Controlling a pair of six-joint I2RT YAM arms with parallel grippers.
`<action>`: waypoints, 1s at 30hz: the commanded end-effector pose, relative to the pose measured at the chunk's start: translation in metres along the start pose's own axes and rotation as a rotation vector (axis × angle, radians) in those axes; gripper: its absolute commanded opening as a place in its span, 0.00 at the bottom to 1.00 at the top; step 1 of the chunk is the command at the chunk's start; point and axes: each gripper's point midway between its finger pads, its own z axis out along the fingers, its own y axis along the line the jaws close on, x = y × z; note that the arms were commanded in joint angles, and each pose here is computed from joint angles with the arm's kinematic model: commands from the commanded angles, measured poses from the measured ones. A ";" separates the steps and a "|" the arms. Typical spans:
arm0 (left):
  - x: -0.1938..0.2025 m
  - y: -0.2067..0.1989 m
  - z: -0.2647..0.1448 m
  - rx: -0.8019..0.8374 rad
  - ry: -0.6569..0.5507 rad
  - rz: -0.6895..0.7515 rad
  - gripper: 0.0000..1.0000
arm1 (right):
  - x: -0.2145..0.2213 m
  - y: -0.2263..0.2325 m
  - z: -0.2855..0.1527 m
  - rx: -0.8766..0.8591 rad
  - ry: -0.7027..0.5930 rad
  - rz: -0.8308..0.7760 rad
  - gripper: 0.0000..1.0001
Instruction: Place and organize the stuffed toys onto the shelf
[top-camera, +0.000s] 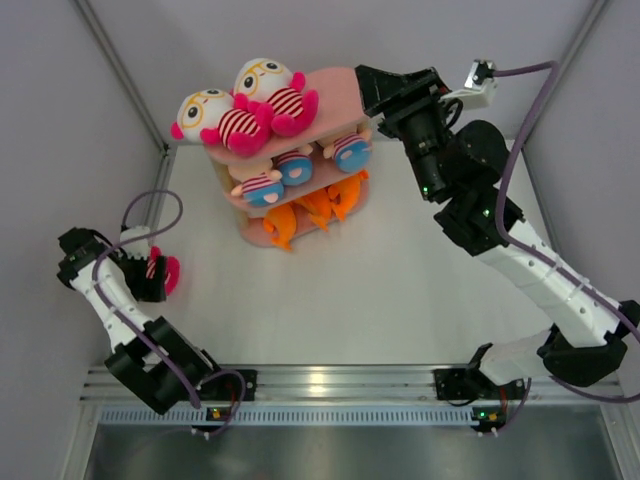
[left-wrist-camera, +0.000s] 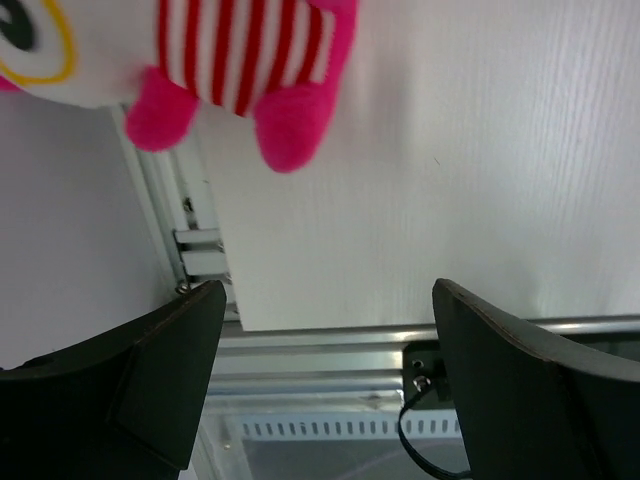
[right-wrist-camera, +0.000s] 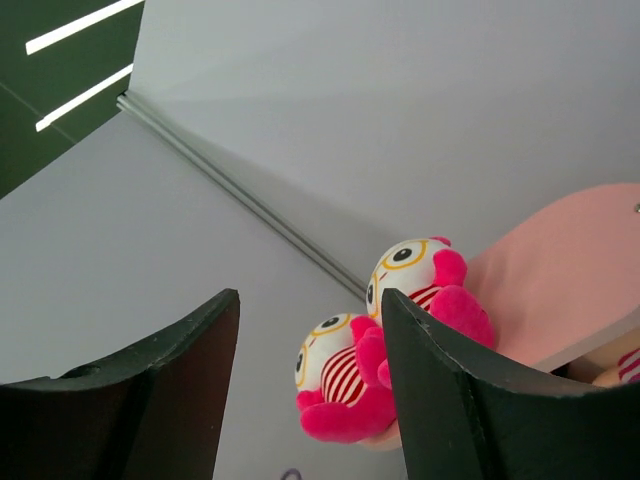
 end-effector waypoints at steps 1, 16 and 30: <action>-0.050 0.030 -0.008 -0.044 -0.166 -0.002 0.90 | -0.030 0.021 -0.018 -0.084 -0.057 -0.046 0.59; -0.091 0.115 0.087 -0.186 -0.064 -0.113 0.93 | -0.017 0.009 -0.022 -0.097 -0.007 -0.249 0.59; -0.074 0.076 0.111 -0.025 -0.056 -0.135 0.00 | -0.008 0.010 -0.033 -0.170 0.068 -0.421 0.59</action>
